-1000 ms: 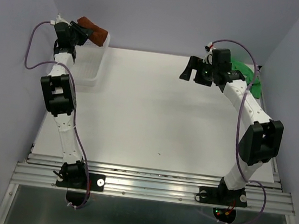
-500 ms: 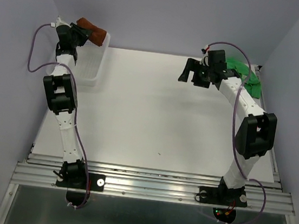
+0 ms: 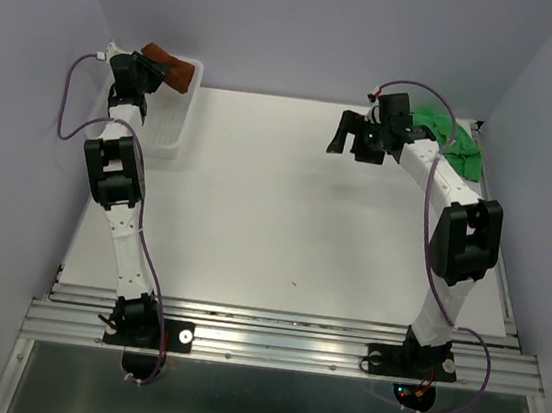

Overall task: Roll the towels
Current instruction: Place the rolled towel into the container

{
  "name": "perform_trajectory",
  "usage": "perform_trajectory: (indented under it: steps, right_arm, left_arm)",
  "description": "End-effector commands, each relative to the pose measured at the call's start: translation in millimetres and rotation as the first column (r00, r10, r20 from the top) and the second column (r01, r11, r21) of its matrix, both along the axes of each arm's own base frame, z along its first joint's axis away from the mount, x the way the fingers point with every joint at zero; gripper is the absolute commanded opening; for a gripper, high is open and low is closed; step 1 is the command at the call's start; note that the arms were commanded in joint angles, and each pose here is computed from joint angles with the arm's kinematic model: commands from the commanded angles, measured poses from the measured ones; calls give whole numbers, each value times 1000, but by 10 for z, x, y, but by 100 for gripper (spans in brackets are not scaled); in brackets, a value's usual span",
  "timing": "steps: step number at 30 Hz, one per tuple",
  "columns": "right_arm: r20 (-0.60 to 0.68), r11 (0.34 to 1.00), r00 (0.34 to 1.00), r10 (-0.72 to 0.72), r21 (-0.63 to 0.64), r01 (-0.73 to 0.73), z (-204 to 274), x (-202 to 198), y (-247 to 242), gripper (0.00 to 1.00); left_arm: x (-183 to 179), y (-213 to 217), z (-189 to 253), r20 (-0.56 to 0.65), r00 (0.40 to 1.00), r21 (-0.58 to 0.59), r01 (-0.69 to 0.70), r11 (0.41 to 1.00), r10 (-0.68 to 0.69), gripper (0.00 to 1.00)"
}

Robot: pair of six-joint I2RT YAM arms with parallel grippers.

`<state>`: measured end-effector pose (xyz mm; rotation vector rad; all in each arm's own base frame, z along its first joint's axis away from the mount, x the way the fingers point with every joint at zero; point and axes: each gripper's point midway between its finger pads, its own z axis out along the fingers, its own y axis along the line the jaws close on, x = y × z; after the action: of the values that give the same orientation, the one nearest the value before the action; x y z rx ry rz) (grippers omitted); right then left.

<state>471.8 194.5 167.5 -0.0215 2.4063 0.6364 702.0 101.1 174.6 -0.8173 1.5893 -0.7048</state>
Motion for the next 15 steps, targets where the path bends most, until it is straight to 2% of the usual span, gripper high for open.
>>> perform_trajectory:
  steps: [1,8,11,12,15]
  right_arm:
    - [61,1000,998,-12,-7,12,203,144,-38,100]
    - [50,1000,999,-16,-25,17,145,162,-60,100]
    - [46,1000,999,-11,-25,12,132,168,-52,100]
    - [46,1000,999,-9,-28,10,126,173,-52,100]
    - [46,999,999,-9,-32,10,113,184,-55,100]
  left_arm:
    - [70,209,91,52,997,13,-61,998,60,0]
    - [106,245,-124,5,996,-7,-90,996,90,0]
    - [95,256,-192,-13,995,-15,-100,995,100,4]
    - [94,271,-213,-19,994,-8,-106,994,106,9]
    - [84,321,-251,-41,990,16,-134,991,134,11]
